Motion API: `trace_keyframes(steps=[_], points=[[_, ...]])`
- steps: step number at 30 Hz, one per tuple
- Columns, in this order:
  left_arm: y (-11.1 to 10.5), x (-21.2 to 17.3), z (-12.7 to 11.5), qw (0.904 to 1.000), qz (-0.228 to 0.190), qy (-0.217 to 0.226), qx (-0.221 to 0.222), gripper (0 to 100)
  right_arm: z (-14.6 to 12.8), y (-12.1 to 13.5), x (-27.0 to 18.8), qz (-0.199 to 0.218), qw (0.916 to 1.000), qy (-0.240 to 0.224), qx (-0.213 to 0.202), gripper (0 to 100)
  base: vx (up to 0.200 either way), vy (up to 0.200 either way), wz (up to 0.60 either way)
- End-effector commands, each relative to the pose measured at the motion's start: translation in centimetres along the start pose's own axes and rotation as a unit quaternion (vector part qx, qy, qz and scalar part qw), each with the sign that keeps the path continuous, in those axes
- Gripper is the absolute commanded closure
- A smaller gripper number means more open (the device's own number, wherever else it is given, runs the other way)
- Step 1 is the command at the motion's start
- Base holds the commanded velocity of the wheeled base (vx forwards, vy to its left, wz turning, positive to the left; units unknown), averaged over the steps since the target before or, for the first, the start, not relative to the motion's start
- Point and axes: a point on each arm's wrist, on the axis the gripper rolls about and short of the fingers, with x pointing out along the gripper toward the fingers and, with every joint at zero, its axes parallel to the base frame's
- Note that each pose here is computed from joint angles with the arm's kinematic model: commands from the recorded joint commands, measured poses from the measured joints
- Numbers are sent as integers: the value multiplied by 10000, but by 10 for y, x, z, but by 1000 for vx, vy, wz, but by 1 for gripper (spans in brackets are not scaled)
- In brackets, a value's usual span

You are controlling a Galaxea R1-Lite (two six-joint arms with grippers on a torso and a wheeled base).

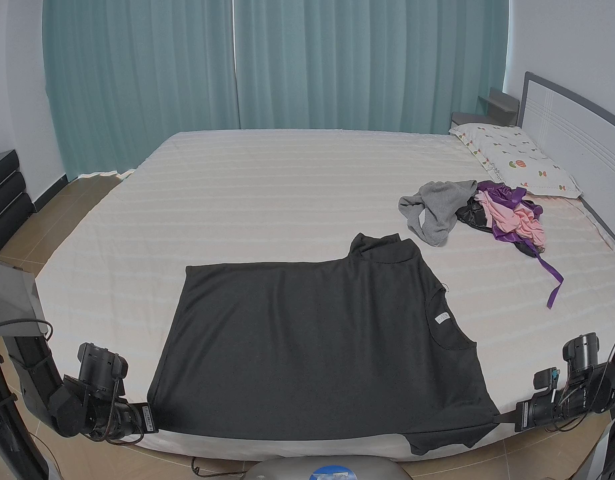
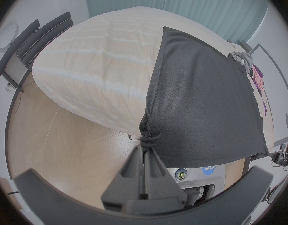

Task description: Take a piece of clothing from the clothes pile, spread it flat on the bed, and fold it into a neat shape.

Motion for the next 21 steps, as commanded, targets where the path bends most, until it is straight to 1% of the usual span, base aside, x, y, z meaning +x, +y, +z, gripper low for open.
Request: trace_keyframes(steps=[1, 5, 6, 8, 10, 16, 19, 21], points=[[0, -2, -3, 10000, 10, 35, 56, 100, -5, 3, -8, -7, 10000, 33, -37, 100, 0, 0, 0], [2, -3, -7, 9997, 26, 87, 214, 100, -7, 6, -13, -9, 10000, 77, -53, 100, 0, 0, 0], [3, -4, -9, 9995, 44, 137, 287, 100, -9, 8, -15, -10, 9999, 122, -115, 100, 0, 0, 0], [3, -4, -10, 9994, 46, 152, 310, 100, -9, 8, -15, -12, 9998, 132, -132, 100, 0, 0, 0], [3, -5, -13, 9991, 53, 204, 378, 100, -11, 8, -15, -82, 9996, 227, -119, 100, 0, 0, 0], [5, -10, -21, 9974, 68, 300, 656, 100, -14, 9, -19, -176, 9993, 298, -129, 100, 0, 0, 0], [6, -11, -24, 9968, 89, 349, 713, 100, -17, 11, -22, -193, 9989, 388, -203, 100, 0, 0, 0], [8, -13, -26, 9956, 153, 358, 848, 100, -18, 12, -24, -197, 9987, 396, -254, 100, 0, 0, 0]])
